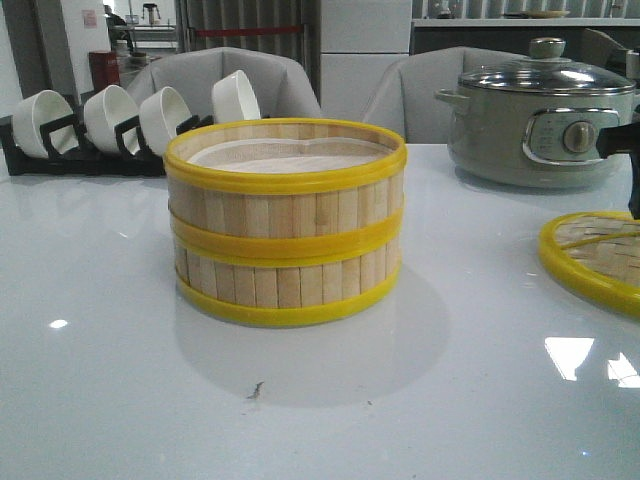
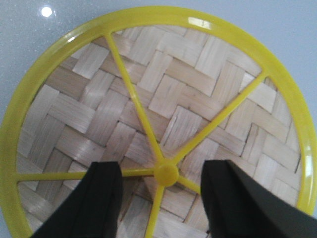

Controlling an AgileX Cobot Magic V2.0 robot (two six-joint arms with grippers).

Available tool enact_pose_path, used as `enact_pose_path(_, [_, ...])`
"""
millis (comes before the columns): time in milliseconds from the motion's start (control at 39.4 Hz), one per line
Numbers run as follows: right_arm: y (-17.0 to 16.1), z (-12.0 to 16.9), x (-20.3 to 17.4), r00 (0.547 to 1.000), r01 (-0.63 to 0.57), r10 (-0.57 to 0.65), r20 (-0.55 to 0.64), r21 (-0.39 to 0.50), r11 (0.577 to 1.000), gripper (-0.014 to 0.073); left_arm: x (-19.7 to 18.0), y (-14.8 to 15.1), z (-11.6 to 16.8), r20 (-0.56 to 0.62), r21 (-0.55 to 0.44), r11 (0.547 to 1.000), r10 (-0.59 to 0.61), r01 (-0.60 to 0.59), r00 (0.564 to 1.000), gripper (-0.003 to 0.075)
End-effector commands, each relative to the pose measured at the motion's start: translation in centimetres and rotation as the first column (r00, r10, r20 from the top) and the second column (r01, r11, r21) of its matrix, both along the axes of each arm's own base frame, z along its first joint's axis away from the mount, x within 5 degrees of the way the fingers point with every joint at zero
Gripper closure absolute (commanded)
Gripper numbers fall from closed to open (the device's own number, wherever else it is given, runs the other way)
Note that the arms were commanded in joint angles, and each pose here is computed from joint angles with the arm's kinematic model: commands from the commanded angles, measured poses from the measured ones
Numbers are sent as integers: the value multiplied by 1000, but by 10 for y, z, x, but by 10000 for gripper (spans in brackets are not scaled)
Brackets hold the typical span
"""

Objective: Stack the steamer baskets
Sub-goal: 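Lower the right gripper onto the woven lid's centre hub and grasp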

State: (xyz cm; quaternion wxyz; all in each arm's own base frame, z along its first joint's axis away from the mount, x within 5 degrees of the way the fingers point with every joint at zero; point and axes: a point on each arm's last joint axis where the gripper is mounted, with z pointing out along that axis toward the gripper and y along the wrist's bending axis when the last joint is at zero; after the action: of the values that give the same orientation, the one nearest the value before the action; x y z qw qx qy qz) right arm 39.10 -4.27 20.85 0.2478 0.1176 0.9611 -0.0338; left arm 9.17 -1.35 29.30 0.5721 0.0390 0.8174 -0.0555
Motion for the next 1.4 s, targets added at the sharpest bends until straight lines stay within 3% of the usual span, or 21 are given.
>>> enact_pose_path(0, [-1, 29, 4, 993, -8, 10, 113, -24, 1000, 130, 2, -1, 17, 105, -29, 1000, 0, 3, 994, 636])
enact_pose_path(330, [-1, 24, 6, 994, -9, 11, 110, -23, 1000, 133, 2, -1, 17, 105, -29, 1000, 0, 3, 994, 636])
enact_pose_path(584, [-3, 26, 8, 990, -9, 12, 137, -24, 1000, 291, 2, -1, 17, 105, -29, 1000, 0, 3, 994, 636])
enact_pose_path(1372, [-4, 10, 10, 997, -5, 7, 78, -20, 1000, 293, 2, -1, 17, 105, -29, 1000, 0, 3, 994, 636])
